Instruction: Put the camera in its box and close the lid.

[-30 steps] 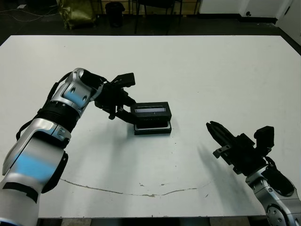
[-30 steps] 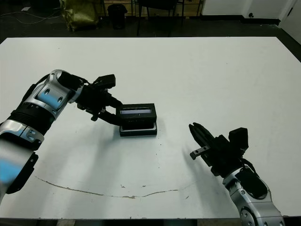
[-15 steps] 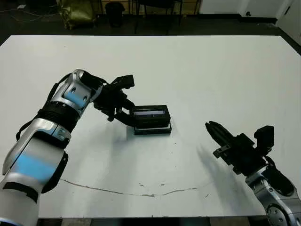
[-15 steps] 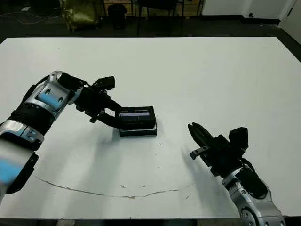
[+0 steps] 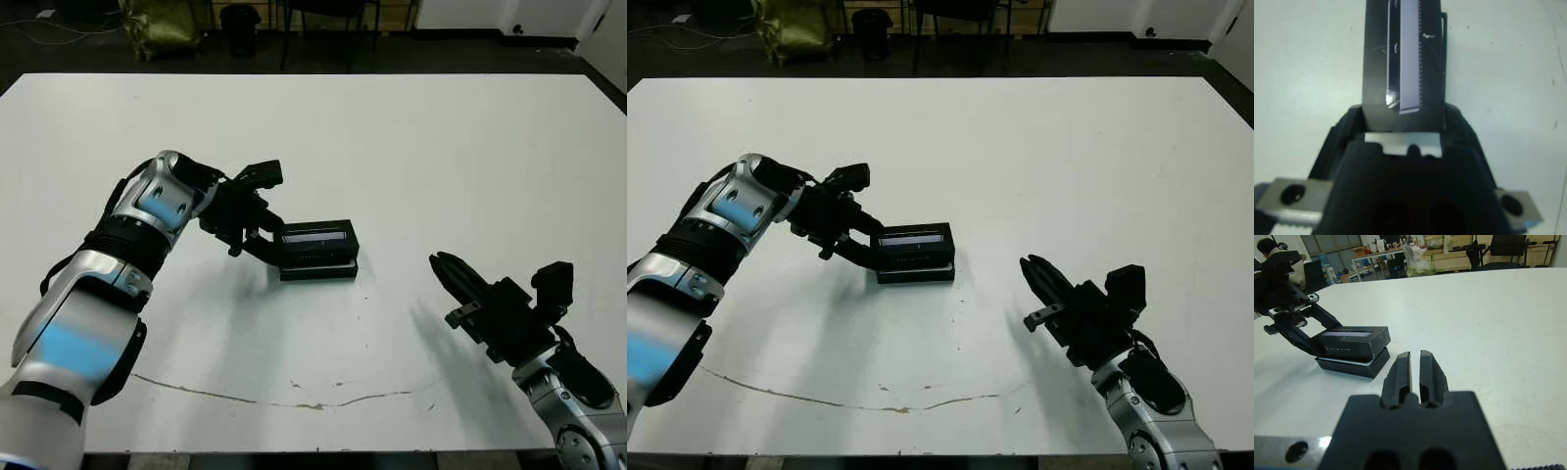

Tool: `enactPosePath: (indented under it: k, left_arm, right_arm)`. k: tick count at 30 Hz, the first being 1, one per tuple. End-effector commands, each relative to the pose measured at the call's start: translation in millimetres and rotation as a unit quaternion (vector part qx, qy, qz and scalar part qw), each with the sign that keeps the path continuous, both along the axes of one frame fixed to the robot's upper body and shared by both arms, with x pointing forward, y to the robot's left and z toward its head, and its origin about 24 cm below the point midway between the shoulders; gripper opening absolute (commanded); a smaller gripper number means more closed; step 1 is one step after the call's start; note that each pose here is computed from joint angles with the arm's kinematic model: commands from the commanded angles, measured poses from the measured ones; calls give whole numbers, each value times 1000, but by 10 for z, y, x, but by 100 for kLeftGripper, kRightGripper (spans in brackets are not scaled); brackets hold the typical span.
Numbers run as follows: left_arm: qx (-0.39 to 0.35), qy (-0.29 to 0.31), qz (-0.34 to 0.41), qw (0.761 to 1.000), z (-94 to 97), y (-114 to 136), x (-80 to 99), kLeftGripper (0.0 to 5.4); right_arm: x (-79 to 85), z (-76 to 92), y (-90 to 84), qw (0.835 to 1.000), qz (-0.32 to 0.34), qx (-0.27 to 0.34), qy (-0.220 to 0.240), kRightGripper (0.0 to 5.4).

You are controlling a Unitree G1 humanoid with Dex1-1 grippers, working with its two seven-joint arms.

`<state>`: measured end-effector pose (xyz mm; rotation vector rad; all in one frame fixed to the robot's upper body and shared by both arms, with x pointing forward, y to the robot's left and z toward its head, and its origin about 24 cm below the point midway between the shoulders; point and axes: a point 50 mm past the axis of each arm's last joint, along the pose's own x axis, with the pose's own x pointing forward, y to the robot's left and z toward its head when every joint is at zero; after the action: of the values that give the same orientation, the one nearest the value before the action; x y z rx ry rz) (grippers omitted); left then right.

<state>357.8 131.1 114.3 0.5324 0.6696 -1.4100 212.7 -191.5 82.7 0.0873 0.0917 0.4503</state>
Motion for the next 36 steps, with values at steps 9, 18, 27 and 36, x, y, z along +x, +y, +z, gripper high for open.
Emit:
enactPosePath:
  k: [9, 18, 27, 36]
  left_arm:
    - [8, 35, 11, 999, -204, 22, -67, 239]
    - [8, 37, 15, 999, -221, 25, -80, 239]
    - [-2, 40, 6, 999, -262, -20, -99, 239]
    - [10, 32, -7, 999, -318, -60, -117, 239]
  right_arm:
    - [-21, -62, -44, 1000, -11, -15, 7, 0]
    - [-33, -48, -31, 1000, -10, -12, 9, 0]
    - [-37, -45, -23, 1000, -6, -9, 11, 0]
    - [-31, -59, -27, 1000, -10, -8, 8, 0]
